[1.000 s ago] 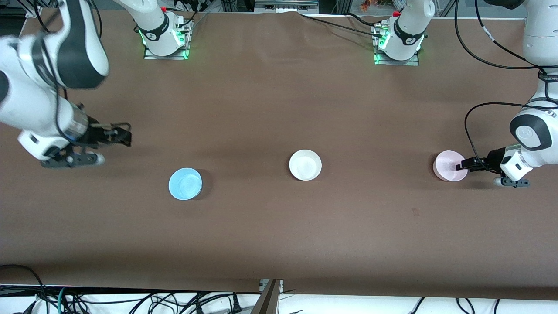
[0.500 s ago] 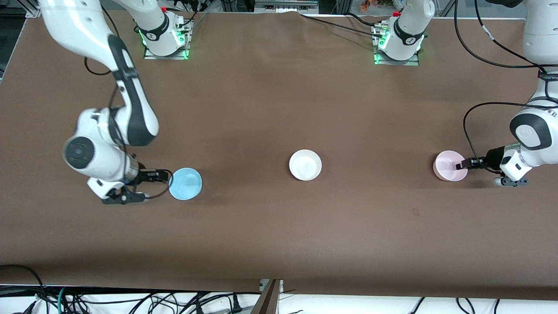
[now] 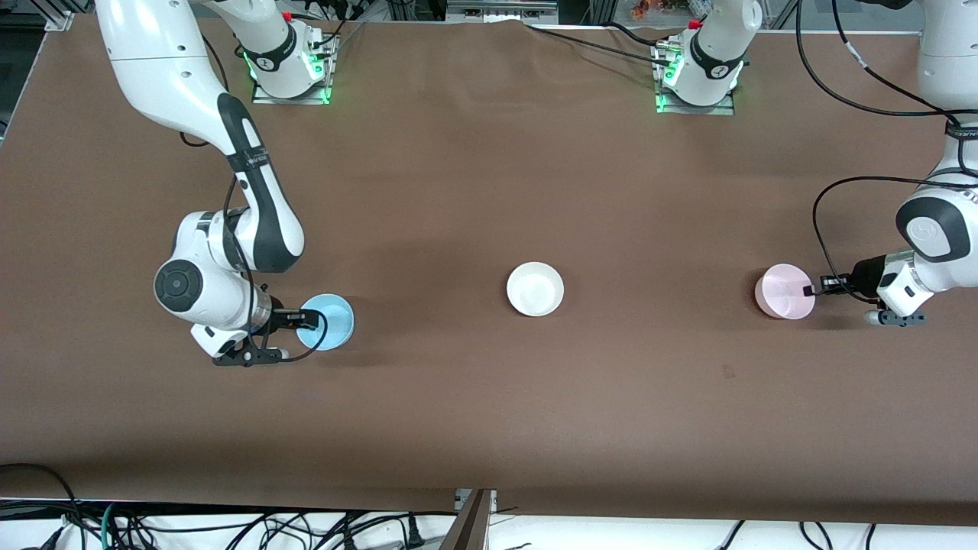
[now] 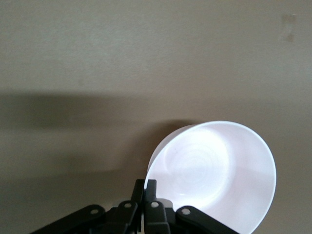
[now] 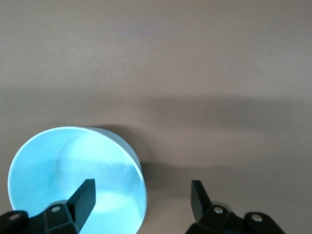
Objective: Stack pink and blue bowls on white bowl
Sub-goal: 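Grasp the pink bowl rim while the right gripper grasps the blue bowl, then place the pink bowl into the white bowl with the left gripper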
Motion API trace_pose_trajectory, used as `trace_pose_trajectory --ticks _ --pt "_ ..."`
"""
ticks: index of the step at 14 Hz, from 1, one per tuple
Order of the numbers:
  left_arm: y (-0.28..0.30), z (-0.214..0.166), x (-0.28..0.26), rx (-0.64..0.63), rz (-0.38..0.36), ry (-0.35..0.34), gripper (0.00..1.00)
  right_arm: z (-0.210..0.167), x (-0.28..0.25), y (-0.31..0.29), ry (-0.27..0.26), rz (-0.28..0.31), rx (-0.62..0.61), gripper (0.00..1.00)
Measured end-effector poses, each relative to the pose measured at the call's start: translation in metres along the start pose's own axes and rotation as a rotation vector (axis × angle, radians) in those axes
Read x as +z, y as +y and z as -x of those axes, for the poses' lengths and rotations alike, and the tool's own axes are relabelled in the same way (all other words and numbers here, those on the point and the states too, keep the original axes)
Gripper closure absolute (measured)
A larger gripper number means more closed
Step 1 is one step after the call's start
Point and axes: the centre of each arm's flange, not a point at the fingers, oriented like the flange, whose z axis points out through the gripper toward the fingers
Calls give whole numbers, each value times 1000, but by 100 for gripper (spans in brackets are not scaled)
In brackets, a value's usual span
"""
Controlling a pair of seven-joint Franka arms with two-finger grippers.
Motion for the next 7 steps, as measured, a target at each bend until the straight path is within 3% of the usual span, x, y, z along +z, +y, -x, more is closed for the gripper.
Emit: trace_pose_trajectory --ticks 3,5,7 --pt "53 -23 -17 15 30 -27 97 2 12 -2 -16 -3 1 42" --pt "104 -38 -16 22 50 -35 97 2 13 -4 -18 -7 2 48" --pt "160 -45 -5 22 72 -52 97 2 12 -5 -16 -9 2 71"
